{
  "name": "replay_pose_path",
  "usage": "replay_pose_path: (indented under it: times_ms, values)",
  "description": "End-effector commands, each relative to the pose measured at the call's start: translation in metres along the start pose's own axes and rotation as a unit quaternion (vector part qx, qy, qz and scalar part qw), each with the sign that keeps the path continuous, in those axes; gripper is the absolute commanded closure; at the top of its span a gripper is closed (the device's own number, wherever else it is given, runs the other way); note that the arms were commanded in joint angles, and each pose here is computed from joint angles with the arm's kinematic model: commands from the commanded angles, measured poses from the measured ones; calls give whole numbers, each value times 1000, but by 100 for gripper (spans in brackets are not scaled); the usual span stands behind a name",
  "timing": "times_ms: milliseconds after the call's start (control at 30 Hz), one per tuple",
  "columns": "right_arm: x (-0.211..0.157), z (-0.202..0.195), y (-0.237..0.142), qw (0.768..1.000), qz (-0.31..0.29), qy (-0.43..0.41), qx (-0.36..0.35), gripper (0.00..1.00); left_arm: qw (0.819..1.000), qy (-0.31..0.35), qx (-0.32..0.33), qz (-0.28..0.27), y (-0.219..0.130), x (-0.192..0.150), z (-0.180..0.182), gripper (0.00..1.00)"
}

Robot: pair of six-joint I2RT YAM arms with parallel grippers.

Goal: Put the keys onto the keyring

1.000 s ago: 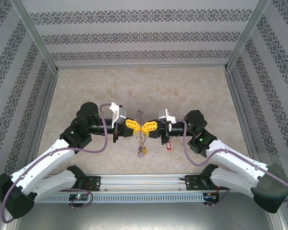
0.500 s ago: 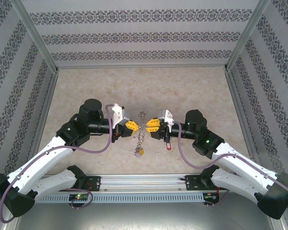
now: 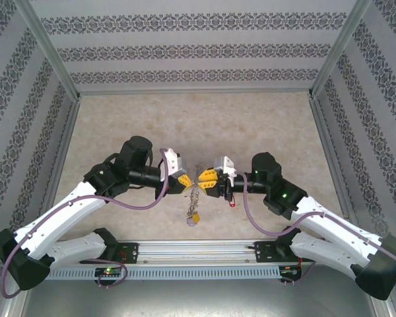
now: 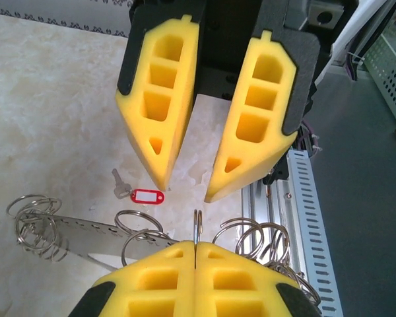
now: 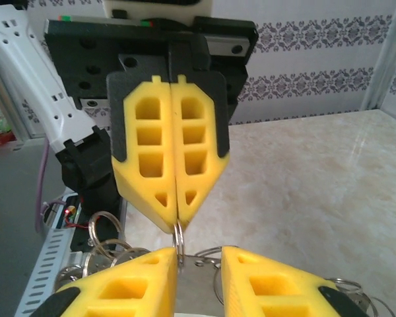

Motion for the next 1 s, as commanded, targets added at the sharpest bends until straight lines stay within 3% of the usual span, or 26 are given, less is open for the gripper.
replay_pose_path:
  times_ms: [0, 333, 467, 567, 700, 767, 867, 967]
  values:
    - [11, 6, 2, 999, -11, -17, 25, 74, 999, 34, -4, -5, -4, 12, -9, 100]
    - [5, 10, 12, 999, 4, -11, 49, 74, 999, 36, -8, 3, -1, 11, -11, 100]
    - [5, 11, 14, 999, 5, -13, 53, 83, 999, 35, -7, 3, 0, 11, -11, 100]
    - [5, 12, 14, 998, 5, -14, 58, 98, 999, 35, -8, 2, 1, 12, -11, 100]
    - [5, 11, 11, 999, 5, -22, 45, 100, 999, 30, -12, -4, 1, 13, -12, 100]
    - [9, 11, 6, 999, -8, -32, 34, 100, 999, 29, -15, -14, 1, 12, -13, 100]
    - [22, 11, 0, 998, -48, -35, 25, 100, 999, 22, -23, -39, 2, 13, -15, 89]
    - [36, 11, -5, 995, -91, -35, 25, 100, 998, 16, -34, -57, 3, 15, -17, 88]
Point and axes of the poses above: each hand's point on the last joint's axis, 136 mm out from that joint toward the fingers, its own y axis out along the fingers, its own z axis along the line the jaws close on, x = y × z, the point moved 2 cm from there along -y, back along the fingers, and after that the axes turned 12 degrees about -y, right-handed, at the moved point
